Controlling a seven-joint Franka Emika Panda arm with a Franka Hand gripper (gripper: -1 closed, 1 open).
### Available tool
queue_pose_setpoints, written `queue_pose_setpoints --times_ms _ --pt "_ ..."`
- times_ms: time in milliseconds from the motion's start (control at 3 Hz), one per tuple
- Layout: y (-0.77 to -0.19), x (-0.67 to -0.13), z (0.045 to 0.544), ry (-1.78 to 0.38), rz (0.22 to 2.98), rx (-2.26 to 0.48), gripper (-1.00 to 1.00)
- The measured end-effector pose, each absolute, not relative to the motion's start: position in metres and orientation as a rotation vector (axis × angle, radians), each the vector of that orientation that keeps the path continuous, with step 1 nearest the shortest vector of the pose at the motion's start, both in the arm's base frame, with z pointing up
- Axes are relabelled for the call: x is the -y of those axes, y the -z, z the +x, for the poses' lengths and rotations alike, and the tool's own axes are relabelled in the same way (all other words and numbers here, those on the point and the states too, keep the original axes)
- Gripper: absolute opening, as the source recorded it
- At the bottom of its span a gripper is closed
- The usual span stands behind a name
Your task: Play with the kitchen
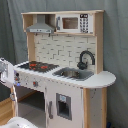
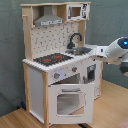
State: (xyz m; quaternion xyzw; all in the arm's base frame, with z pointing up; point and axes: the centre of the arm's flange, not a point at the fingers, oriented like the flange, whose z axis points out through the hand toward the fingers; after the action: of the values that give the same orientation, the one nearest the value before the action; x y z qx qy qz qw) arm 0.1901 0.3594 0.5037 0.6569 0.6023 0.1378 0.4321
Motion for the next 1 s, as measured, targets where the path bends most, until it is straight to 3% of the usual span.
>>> queue_pose_setpoints --times_ms 1000 --pt "-0.465 -0.349 0.254 -0.231 1.819 -1.750 1.00"
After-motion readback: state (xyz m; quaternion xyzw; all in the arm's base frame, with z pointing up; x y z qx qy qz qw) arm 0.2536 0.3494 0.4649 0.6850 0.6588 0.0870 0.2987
